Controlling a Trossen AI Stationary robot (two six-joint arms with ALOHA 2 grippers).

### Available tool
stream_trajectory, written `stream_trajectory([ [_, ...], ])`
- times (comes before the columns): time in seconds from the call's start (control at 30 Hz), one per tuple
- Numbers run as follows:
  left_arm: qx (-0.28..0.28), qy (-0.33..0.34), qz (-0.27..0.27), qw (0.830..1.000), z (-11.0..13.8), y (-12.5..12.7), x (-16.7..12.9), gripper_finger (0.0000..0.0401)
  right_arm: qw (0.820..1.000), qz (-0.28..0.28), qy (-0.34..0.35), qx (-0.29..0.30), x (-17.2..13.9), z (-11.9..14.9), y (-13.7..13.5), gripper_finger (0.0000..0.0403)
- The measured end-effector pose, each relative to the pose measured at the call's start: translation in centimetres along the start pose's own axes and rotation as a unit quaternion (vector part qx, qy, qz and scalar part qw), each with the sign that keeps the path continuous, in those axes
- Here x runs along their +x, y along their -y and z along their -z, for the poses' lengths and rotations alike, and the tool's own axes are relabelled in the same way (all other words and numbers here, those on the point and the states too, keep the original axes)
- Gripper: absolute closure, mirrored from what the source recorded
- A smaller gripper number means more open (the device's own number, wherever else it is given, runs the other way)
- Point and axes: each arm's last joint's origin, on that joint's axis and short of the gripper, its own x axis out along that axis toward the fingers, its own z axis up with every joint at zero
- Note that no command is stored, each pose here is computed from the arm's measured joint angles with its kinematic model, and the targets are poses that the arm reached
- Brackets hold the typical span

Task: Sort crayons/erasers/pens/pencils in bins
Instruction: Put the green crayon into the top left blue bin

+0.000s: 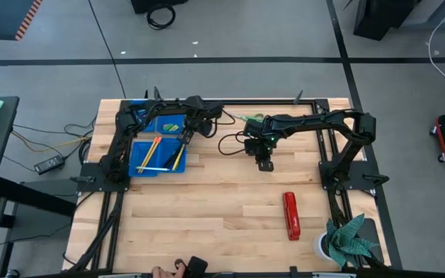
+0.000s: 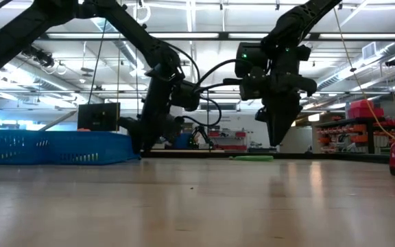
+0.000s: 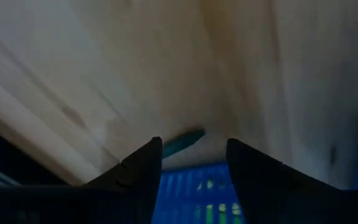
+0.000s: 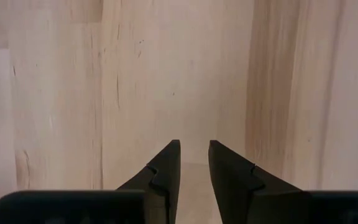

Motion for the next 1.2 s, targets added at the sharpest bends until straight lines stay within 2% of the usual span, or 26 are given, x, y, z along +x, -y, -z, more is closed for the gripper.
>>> stream_trajectory([
  [0.23, 0.006, -0.040, -0.034, 0.999, 0.3, -0.3, 0.0, 0.0203, 1.000, -0.001, -0.001, -0.001, 0.0, 0.0, 0.0, 0.0313],
  [0.37, 0.002, -0.039, -0.040, 0.998, 0.2, -0.5, 0.3, 0.0200, 1.000, -0.001, -0.001, -0.001, 0.0, 0.0, 0.0, 0.0313],
  [0.67, 0.020, -0.064, -0.024, 0.997, -0.9, -0.4, 2.8, 0.0202, 1.000, -0.001, -0.001, -0.004, 0.0, 0.0, 0.0, 0.0313],
  [0.8, 0.020, -0.073, -0.030, 0.997, -0.9, -0.5, 3.0, 0.0201, 1.000, -0.001, 0.000, -0.005, 0.0, 0.0, 0.0, 0.0313],
  [1.2, 0.032, -0.088, -0.043, 0.995, -1.0, -0.4, 3.1, 0.0240, 1.000, -0.002, 0.002, -0.007, 0.0, 0.0, 0.0, 0.0313],
])
